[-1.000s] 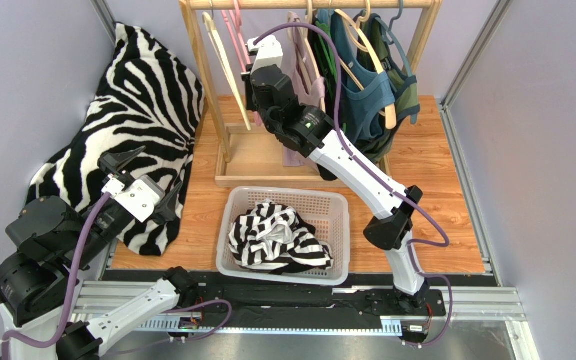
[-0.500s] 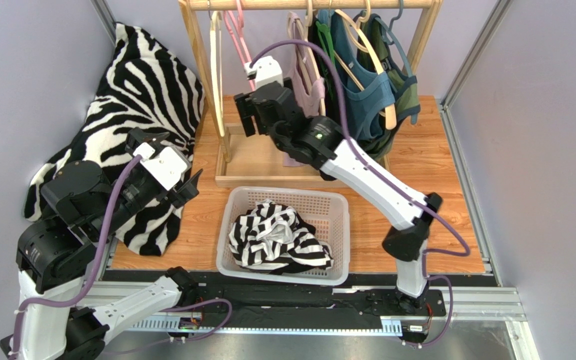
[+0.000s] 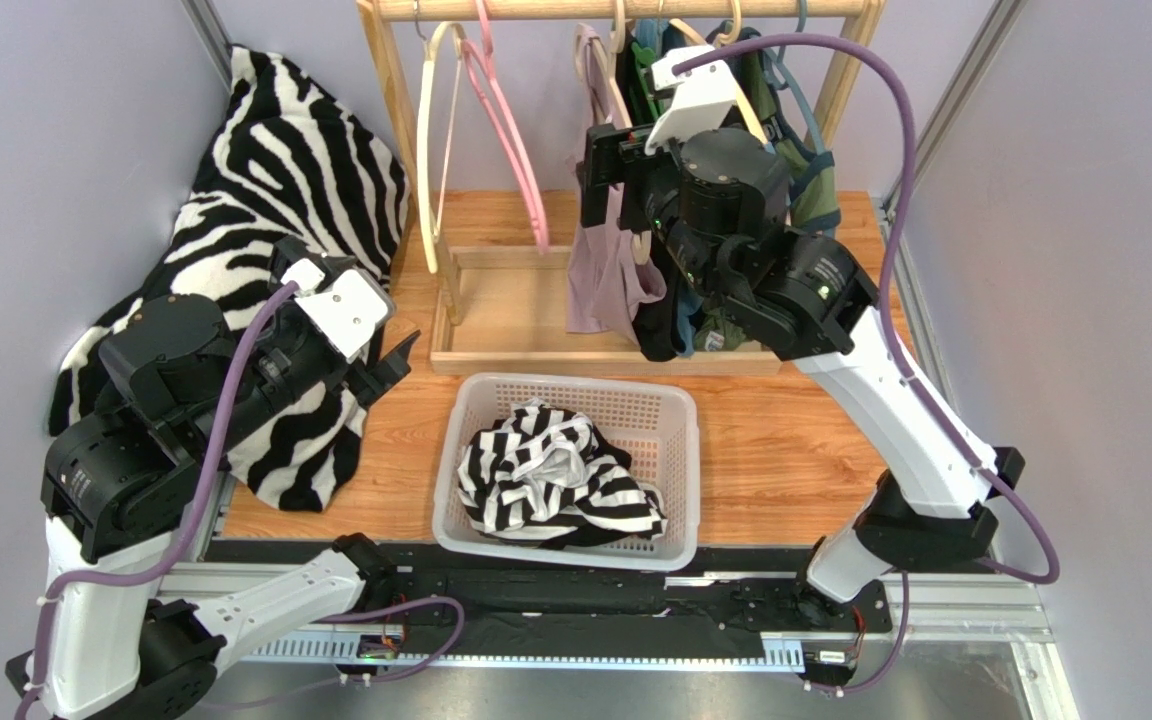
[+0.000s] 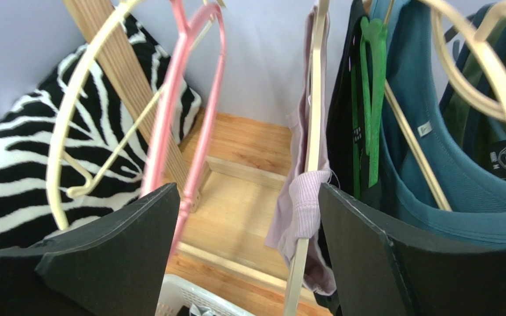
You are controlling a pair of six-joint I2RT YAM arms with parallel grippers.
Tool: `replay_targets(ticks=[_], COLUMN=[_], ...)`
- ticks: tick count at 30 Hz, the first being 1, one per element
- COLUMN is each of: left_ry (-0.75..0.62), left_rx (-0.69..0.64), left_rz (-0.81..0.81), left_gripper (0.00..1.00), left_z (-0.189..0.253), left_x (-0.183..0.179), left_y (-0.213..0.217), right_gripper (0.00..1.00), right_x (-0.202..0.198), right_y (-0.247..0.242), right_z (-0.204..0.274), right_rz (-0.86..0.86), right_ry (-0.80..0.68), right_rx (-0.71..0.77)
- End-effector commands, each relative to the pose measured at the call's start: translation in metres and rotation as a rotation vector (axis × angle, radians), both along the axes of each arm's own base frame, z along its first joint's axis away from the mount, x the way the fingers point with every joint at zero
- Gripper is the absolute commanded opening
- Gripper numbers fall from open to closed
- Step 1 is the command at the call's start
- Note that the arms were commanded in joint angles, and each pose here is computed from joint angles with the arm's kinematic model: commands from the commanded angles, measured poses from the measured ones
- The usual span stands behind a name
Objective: Remove the tank top from the hanger
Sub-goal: Pick up the hanger from the clothesline.
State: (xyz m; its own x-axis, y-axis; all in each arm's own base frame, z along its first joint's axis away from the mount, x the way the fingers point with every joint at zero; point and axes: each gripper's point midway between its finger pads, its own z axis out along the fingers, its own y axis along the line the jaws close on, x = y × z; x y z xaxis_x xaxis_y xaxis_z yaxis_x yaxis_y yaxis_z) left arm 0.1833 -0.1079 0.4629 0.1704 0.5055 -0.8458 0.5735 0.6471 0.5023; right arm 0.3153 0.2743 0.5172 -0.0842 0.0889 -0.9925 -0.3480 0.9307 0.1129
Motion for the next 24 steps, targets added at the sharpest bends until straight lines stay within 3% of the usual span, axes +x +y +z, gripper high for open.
replay_targets(ticks=[1, 17, 22, 24], left_ry=[0.001, 0.008, 0.006, 0.005], left_rx=[-0.046, -0.06, -0.062, -0.06], left_rz=[-0.001, -0.024, -0.028, -0.029], left_gripper=[0.99, 0.99, 0.99, 0.99], left_z=[0.008, 0.006, 0.006, 0.006], left_x=[-0.004, -0.009, -0.011, -0.012], left_y=[0.0, -0.002, -0.001, -0.001], right_gripper=[0.82, 0.8, 0.7, 0.6], right_x=[0.018, 0.039, 0.05, 0.053], right_y=[0.011, -0.009, -0.001, 0.003], right_z=[-0.034, -0.038, -0.049, -0.056], right_rz=[0.002, -0.037, -0.035, -0.033], right_ry=[0.073, 0.09, 0.122, 0.137], right_rx=[-0.029, -0.007, -0.03, -0.041])
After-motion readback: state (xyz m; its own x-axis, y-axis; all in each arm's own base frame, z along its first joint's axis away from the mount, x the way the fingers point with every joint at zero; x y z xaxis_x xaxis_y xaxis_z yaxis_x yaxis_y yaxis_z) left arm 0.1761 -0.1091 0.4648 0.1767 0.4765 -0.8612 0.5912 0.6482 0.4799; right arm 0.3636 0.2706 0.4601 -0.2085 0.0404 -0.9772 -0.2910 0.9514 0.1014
